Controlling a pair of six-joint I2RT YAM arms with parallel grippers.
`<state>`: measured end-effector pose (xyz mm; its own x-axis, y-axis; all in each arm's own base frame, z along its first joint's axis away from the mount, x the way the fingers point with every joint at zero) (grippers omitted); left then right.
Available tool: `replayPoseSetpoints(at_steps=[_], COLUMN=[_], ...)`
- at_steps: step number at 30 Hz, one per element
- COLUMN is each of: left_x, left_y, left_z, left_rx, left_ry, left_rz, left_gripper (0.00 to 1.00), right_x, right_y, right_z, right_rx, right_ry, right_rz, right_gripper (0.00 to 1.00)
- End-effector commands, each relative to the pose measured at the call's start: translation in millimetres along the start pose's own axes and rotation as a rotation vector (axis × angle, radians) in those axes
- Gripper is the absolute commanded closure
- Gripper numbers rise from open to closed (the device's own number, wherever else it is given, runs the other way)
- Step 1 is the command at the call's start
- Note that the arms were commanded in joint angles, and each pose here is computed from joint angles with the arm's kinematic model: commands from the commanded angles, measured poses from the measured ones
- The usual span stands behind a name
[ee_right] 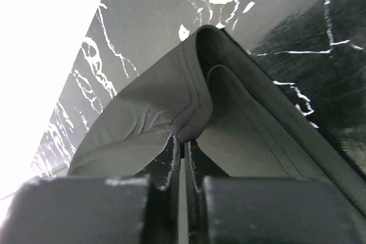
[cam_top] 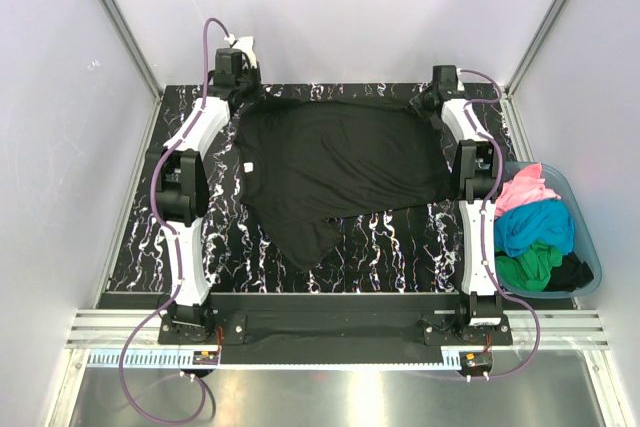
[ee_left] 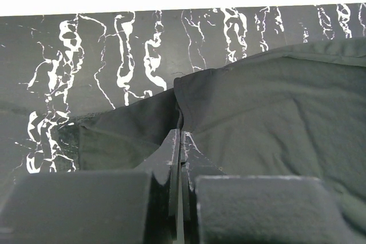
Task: Fold and stack the t-shirts
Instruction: Flatten the tshirt out, then fold the tshirt
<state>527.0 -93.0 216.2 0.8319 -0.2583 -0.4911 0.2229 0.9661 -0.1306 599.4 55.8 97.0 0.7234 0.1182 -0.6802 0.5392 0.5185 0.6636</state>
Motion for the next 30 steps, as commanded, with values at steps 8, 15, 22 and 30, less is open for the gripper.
replayPoseSetpoints(at_steps=[8,15,22,30], left_x=[-35.0,-50.1,-62.2,-72.3], left_y=[8.6,8.8,1.5,-13.6], left_z=[18.9,-8.0,-27.6,-46.9], left_rx=[0.106,0.111,0.105,0.046], left_ry=[-0.040,0.050,0.111,0.208], left_rz=[0.135,0.137,0.109,0.113], left_gripper=[1.00,1.00,1.00,1.00], right_x=[-26.4,-33.2,-47.1,-56.7], right_y=[1.9,4.5,10.2,-3.7], right_z=[62.0,63.5,59.7,52.1], right_rx=[-0.092,-0.181,-0.216,-0.222], right_ry=[-0.124,-0.046,-0.009,0.017], right_rz=[0.035,0.145,0.211,0.173], right_gripper=[1.00,1.00,1.00,1.00])
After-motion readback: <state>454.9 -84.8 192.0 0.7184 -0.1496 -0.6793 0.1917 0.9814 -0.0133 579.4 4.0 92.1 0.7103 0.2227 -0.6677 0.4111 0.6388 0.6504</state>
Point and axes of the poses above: each gripper's point midway between its finger pads, its own x axis out along the fingers, its own y axis along the line the jaws close on, z = x × y, the point moved 9 cm from there along -x, back along the fingers, and after that the axes turned 6 degrees about x, right-handed, at the moved point
